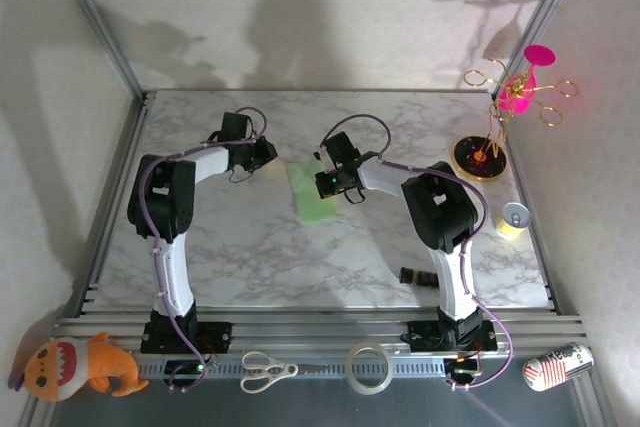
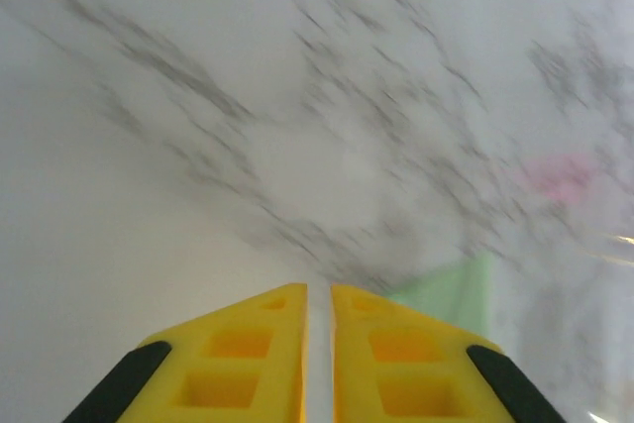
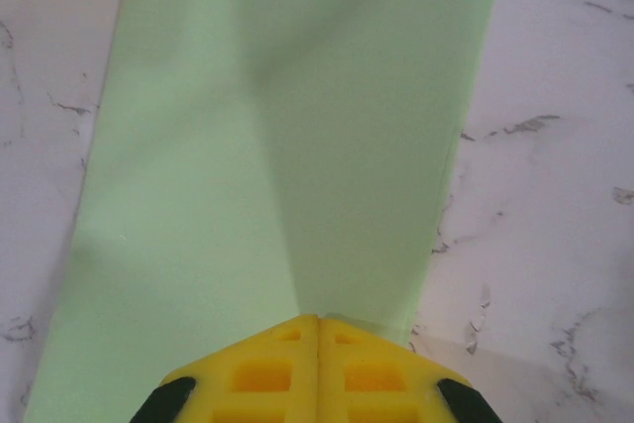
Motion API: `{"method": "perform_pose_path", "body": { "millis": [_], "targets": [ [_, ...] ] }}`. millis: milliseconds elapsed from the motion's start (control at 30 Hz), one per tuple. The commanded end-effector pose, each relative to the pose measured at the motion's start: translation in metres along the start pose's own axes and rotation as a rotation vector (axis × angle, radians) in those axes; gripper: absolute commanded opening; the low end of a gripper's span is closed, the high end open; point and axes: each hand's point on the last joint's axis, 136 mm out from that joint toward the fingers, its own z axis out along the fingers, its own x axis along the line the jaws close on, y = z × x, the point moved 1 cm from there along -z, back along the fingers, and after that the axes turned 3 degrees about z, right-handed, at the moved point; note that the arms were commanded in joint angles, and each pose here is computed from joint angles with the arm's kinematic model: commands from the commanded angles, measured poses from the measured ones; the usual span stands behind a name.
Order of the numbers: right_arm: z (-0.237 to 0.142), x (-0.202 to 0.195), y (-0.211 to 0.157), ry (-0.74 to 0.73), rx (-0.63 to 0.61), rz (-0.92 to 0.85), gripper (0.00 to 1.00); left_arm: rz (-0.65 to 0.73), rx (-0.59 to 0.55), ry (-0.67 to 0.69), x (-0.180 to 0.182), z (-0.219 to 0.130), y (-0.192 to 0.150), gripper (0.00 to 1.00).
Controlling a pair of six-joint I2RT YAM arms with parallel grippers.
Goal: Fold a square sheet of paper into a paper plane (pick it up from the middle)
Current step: Fold the square sheet of paper in half at the center of the table.
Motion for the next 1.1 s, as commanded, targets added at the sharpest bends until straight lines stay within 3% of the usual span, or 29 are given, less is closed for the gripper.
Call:
{"method": "perform_pose_path", "body": {
  "millis": [0,133,267,667,1067],
  "targets": [
    [0.003,-0.011,-0.043,0.014,0.193,0.074,0.05,0.002,0.042,-0.135,-0.04,-0.001,-0.025,0.14],
    [-0.027,0.027,0.006,0.182,0.048,0.131,0.1,0.0,0.087,-0.143,-0.045,0.01,-0.046,0.13],
    [-0.048,0.039,0.024,0.226,-0.032,0.198,0.12,-0.007,0.109,-0.127,-0.038,0.019,-0.055,0.11],
    [-0.032,0.081,0.005,0.314,-0.001,0.363,0.03,-0.008,0.117,-0.054,-0.021,0.032,-0.056,0.09],
    [0.011,0.096,-0.016,0.301,0.107,0.384,0.01,-0.014,0.126,-0.025,-0.011,0.036,-0.062,0.08]
  ]
}}
